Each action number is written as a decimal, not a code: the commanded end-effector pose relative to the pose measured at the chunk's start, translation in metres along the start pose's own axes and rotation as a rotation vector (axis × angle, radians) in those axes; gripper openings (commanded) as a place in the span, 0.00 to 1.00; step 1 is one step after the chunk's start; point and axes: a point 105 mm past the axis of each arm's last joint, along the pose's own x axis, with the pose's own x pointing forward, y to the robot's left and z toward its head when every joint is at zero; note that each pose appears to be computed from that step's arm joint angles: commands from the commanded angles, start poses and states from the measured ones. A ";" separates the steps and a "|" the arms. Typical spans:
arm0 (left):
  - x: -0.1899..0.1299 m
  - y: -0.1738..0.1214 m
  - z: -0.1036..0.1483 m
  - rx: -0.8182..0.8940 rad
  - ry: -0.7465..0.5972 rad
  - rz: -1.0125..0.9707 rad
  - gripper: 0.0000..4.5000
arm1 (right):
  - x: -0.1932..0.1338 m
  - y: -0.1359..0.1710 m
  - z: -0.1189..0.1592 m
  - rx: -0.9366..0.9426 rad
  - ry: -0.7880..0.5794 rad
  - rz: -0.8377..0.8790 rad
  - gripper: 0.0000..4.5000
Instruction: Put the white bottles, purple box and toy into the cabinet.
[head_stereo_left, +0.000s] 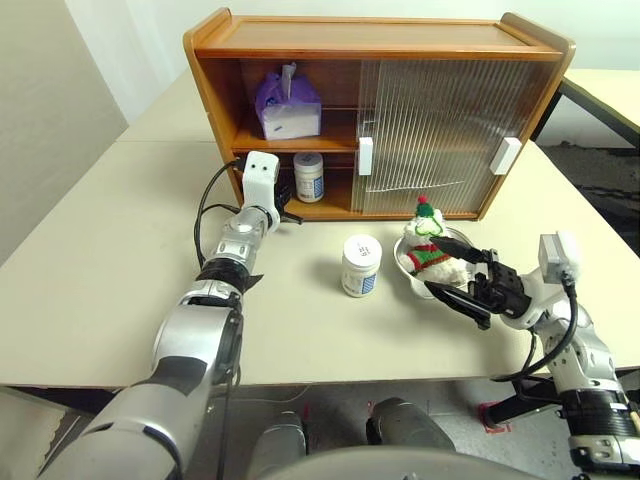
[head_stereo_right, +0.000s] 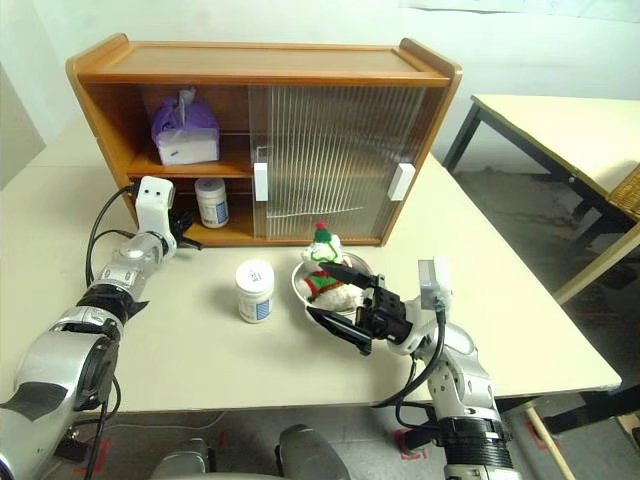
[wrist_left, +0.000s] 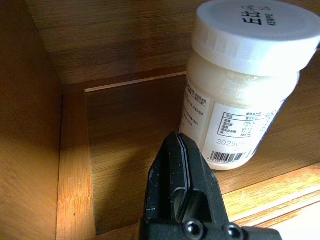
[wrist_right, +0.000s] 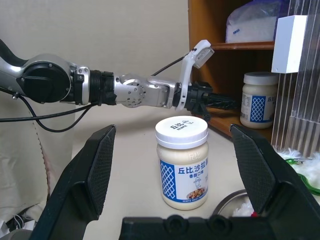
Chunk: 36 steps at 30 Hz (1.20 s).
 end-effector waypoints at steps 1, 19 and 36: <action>0.005 -0.005 0.012 0.026 -0.013 -0.017 0.01 | 0.001 0.002 0.000 -0.012 0.012 0.006 1.00; 0.013 -0.042 0.017 0.039 -0.011 -0.157 0.01 | 0.000 0.004 0.000 -0.016 0.011 -0.012 1.00; 0.013 -0.055 0.022 0.033 -0.035 -0.222 0.01 | -0.002 0.006 -0.001 -0.010 0.011 -0.022 1.00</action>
